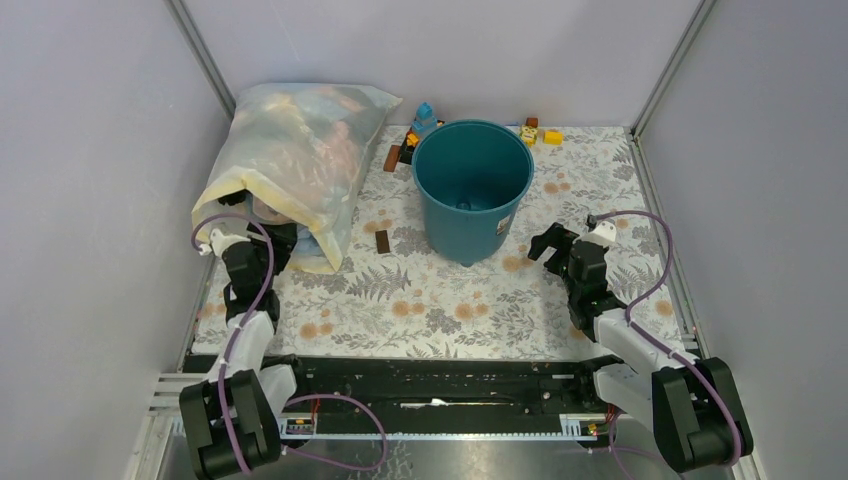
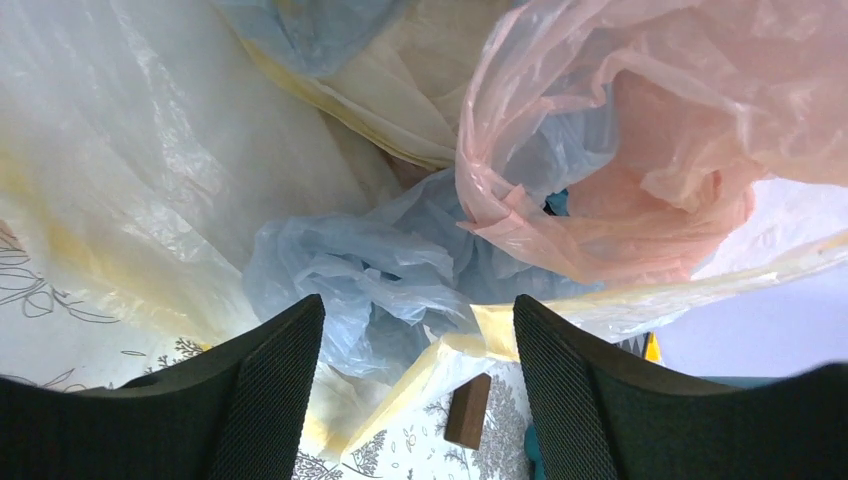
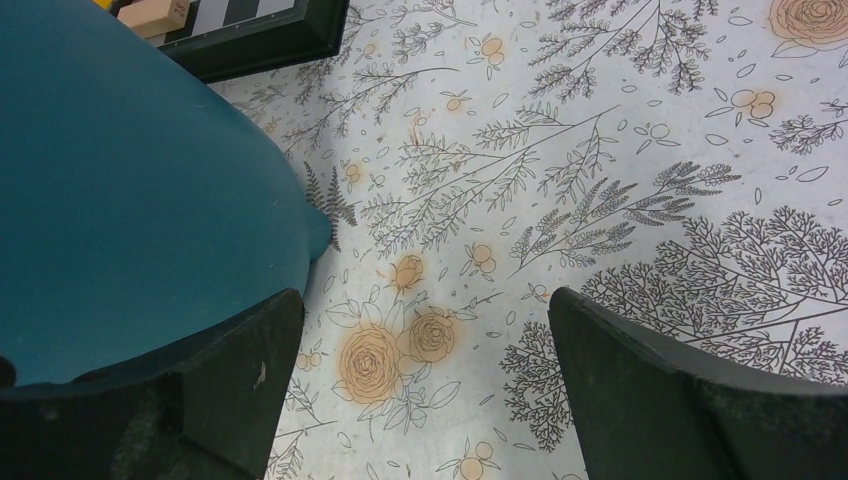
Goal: Put the trash bags into the trash bin
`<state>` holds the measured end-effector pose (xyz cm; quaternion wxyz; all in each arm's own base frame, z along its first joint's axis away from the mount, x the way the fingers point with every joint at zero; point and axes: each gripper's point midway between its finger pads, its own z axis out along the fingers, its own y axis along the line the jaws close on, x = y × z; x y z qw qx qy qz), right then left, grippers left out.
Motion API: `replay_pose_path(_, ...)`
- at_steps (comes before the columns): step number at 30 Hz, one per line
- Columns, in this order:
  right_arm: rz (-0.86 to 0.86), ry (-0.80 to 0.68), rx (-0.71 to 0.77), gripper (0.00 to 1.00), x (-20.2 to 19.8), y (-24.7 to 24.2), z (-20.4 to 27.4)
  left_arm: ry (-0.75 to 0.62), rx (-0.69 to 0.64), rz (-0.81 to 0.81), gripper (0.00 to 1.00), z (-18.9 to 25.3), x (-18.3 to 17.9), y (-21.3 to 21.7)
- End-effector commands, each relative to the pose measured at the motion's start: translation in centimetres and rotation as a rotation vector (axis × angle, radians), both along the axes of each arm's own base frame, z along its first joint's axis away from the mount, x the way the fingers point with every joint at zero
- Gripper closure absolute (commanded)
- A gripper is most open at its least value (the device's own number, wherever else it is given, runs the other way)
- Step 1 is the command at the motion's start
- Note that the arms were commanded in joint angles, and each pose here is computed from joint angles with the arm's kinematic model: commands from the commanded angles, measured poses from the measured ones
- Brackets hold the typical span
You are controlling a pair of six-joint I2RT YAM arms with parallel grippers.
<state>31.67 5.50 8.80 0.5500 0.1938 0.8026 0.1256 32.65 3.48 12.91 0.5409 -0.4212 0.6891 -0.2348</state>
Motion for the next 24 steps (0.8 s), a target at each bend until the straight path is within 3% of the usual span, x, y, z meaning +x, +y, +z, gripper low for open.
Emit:
replay_pose_path(1, 0.004, -0.061, 0.005, 0.00, 1.3, 0.3, 2.2, -0.005, 0.031, 0.063, 0.30, 0.1, -0.1, 1.3)
replay_pose_path(6, 0.004, -0.062, 0.005, 0.00, 1.4, 0.3, 2.2, 0.028, -0.029, 0.060, 0.36, -1.6, 0.7, 1.1)
replay_pose_path(12, 0.006, -0.059, 0.006, 0.00, 1.4, 0.4, 2.2, 0.052, -0.107, -0.072, 0.31, -3.0, 2.9, -0.9)
replay_pose_path(13, 0.007, -0.060, 0.006, 0.00, 1.4, 0.4, 2.2, 0.058, -0.118, -0.094, 0.36, -3.3, 3.3, -1.2)
replay_pose_path(14, 0.009, -0.061, 0.007, 0.00, 1.4, 0.4, 2.2, 0.059, -0.129, -0.112, 0.46, -3.5, 3.6, -1.5)
replay_pose_path(17, 0.010, -0.058, 0.006, 0.00, 1.4, 0.5, 2.1, 0.048, -0.135, -0.127, 0.98, -3.4, 3.6, -1.8)
replay_pose_path(24, 0.011, -0.063, 0.010, 0.00, 1.4, 0.5, 2.3, 0.020, -0.006, 0.056, 1.00, -1.3, 0.1, -0.1)
